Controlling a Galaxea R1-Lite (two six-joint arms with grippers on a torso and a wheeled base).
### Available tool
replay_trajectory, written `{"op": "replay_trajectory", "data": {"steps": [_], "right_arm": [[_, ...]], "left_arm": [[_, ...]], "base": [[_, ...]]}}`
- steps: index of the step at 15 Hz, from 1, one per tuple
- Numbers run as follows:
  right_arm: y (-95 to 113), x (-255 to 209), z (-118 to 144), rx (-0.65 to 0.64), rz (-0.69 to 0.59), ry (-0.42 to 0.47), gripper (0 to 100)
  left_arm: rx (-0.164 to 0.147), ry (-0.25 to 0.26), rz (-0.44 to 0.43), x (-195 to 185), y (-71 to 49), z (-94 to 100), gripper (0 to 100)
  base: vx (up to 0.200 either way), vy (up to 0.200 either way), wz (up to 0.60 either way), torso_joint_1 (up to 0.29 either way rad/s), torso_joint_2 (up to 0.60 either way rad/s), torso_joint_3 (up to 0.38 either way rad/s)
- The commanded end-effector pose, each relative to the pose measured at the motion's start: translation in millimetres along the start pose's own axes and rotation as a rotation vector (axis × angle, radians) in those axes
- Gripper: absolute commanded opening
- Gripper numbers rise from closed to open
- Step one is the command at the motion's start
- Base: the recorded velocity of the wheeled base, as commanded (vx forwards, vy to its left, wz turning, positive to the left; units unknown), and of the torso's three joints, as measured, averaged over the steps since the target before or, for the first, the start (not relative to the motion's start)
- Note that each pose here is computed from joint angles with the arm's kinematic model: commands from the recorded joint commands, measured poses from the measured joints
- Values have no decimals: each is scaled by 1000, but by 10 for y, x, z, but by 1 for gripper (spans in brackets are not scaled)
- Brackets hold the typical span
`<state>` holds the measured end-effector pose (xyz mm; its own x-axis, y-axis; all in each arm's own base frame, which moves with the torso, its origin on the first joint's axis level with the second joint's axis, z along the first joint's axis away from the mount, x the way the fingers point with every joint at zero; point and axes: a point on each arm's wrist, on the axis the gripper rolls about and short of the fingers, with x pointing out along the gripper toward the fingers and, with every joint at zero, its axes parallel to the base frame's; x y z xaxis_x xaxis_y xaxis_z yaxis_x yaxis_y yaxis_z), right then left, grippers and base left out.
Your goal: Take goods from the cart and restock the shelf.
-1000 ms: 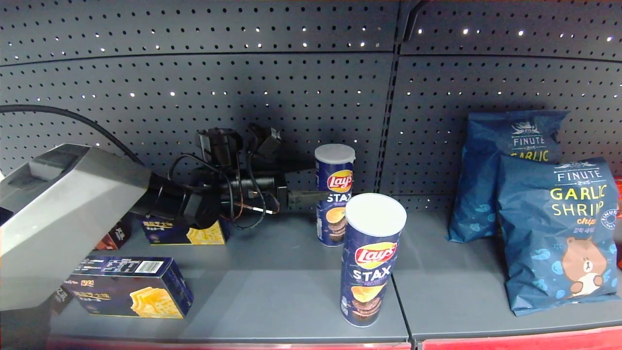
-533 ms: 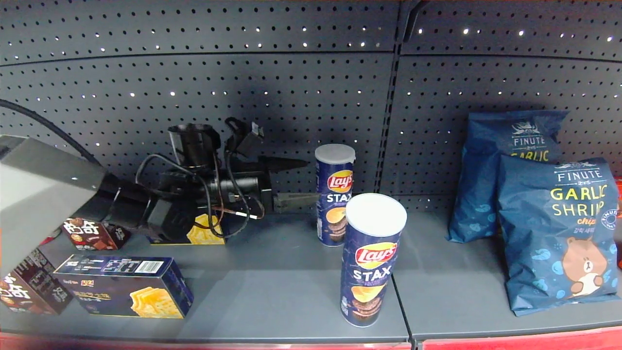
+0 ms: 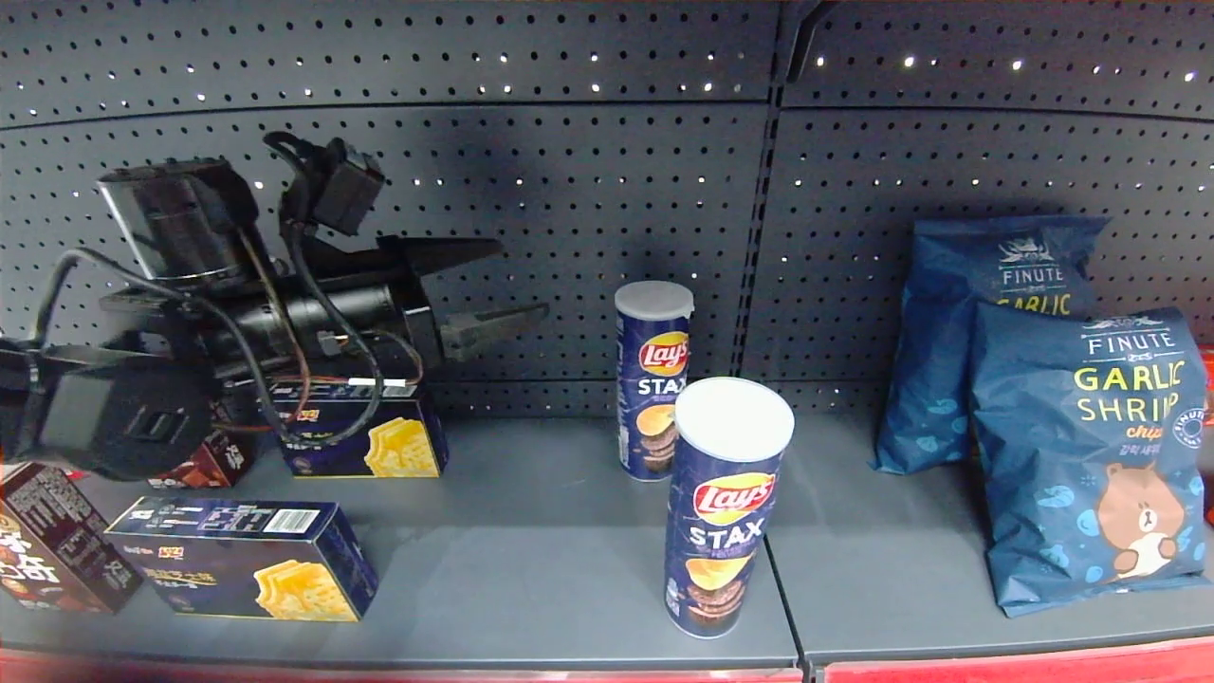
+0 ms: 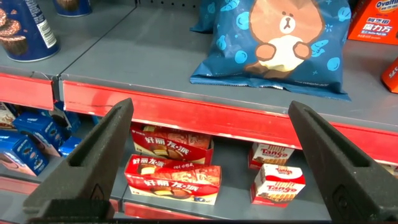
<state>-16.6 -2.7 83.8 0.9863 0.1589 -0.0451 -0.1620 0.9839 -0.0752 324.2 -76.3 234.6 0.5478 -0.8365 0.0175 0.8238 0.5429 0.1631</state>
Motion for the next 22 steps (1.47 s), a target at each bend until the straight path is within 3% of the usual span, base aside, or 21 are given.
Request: {"op": "replay_trajectory", "data": {"steps": [1, 2, 4, 5, 7, 9, 11, 13, 15, 17, 18, 19, 21, 22], "right_arm": [[-1, 0, 0, 0, -2, 0, 100], [0, 1, 2, 2, -3, 0, 100], [-1, 2, -2, 2, -5, 1, 100], [-1, 0, 2, 2, -3, -2, 100], [-1, 1, -2, 2, -3, 0, 100], [-1, 1, -2, -3, -5, 0, 100], [-1, 0, 2, -9, -5, -2, 100], [-1, 0, 2, -38, -2, -2, 100], [1, 0, 2, -75, 6, 2, 100], [0, 9, 21, -50, -51, 62, 100], [-13, -4, 329, -30, -109, 23, 100], [-25, 67, 603, -7, -30, 51, 100], [-33, 149, 738, -19, 13, 70, 100], [-52, 305, 904, -67, 68, 111, 100]], "left_arm": [[22, -4, 154, -440, -401, 316, 100], [6, 28, 295, -668, -605, 320, 100], [-11, 42, 551, -960, -832, 383, 100], [-16, 44, 574, -993, -853, 394, 100], [-64, 13, 737, -1350, -1140, 545, 100], [-65, 6, 905, -1646, -1398, 557, 100], [-74, -10, 1032, -1884, -1625, 434, 100], [-78, -9, 1099, -2029, -1778, 277, 100], [-90, 46, 1132, -2213, -1988, 76, 100], [-100, 119, 1139, -2319, -2108, 3, 100], [-102, 126, 1140, -2350, -2141, 9, 100], [-100, 126, 1136, -2362, -2154, 16, 100], [-100, 137, 1131, -2362, -2161, -22, 100], [-108, 167, 1129, -2355, -2165, -112, 100]], "base": [[0, 0, 0, 0, 0, 0], [0, 0, 0, 0, 0, 0], [0, 0, 0, 0, 0, 0], [0, 0, 0, 0, 0, 0], [0, 0, 0, 0, 0, 0], [0, 0, 0, 0, 0, 0], [0, 0, 0, 0, 0, 0], [0, 0, 0, 0, 0, 0], [0, 0, 0, 0, 0, 0], [0, 0, 0, 0, 0, 0], [0, 0, 0, 0, 0, 0], [0, 0, 0, 0, 0, 0], [0, 0, 0, 0, 0, 0], [0, 0, 0, 0, 0, 0]]}}
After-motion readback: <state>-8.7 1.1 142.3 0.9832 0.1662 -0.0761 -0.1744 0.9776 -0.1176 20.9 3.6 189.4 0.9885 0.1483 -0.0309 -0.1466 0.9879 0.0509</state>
